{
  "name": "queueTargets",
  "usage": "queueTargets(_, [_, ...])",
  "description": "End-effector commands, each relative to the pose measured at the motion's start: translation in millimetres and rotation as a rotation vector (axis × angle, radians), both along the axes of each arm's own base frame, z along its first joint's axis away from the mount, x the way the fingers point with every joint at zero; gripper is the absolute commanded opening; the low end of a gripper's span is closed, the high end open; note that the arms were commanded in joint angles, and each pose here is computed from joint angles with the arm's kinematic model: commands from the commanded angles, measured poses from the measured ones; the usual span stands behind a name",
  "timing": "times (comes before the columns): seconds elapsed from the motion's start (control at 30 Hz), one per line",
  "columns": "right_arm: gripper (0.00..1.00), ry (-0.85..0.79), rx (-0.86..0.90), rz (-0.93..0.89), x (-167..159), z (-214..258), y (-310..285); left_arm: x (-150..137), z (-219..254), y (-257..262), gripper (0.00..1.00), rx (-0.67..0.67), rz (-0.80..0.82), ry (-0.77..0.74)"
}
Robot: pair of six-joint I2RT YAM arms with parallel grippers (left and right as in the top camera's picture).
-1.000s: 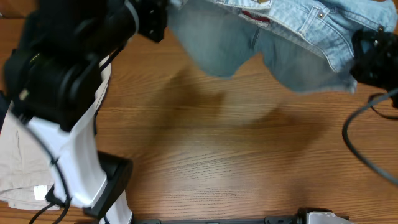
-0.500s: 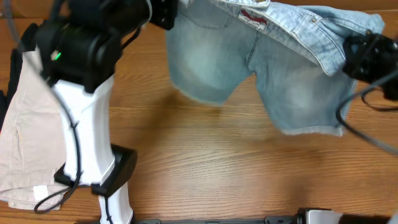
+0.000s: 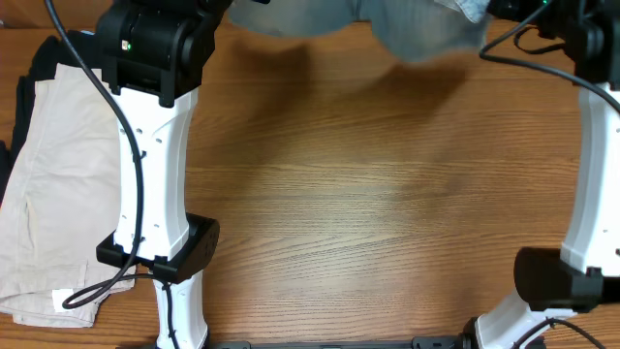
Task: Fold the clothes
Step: 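Lift the shorts with both grippers and swing them toward the back, then lower the shorts flat onto the table and open both grippers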
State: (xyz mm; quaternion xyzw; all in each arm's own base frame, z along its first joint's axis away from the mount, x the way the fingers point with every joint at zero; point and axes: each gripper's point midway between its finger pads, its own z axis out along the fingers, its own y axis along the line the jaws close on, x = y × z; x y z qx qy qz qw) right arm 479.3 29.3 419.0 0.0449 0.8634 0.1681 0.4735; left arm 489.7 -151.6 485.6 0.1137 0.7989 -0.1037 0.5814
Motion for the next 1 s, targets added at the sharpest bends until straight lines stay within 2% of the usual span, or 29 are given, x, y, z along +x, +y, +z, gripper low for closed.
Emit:
queueTargets(0.0, [0.04, 0.052, -0.06, -0.058, 10, -22, -27, 1, -8, 50, 0.04, 0.037, 0.183, 0.046])
queueTargets(0.03, [0.04, 0.105, -0.071, -0.003, 10, -40, -20, 2, -37, 50, 0.04, 0.07, 0.182, 0.142])
queueTargets(0.17, [0.04, 0.298, -0.073, 0.023, -1, -90, -19, -5, -110, 51, 0.04, 0.146, 0.181, 0.394])
queueTargets(0.3, [0.04, 0.531, -0.053, 0.033, -30, -140, -17, -30, -174, 55, 0.04, 0.202, 0.182, 0.655])
queueTargets(0.43, [0.04, 0.708, -0.031, 0.042, -58, -175, -13, -49, -216, 57, 0.04, 0.232, 0.192, 0.83])
queueTargets(0.57, [0.04, 0.828, 0.024, 0.064, -77, -200, -4, -77, -262, 44, 0.04, 0.221, 0.112, 1.039])
queueTargets(0.8, [0.04, 0.885, 0.033, 0.05, -102, -190, -3, -109, -302, 39, 0.04, 0.299, 0.084, 1.218])
queueTargets(0.97, [0.04, 0.913, 0.012, 0.027, -128, -191, -7, -122, -315, 31, 0.04, 0.337, 0.059, 1.268])
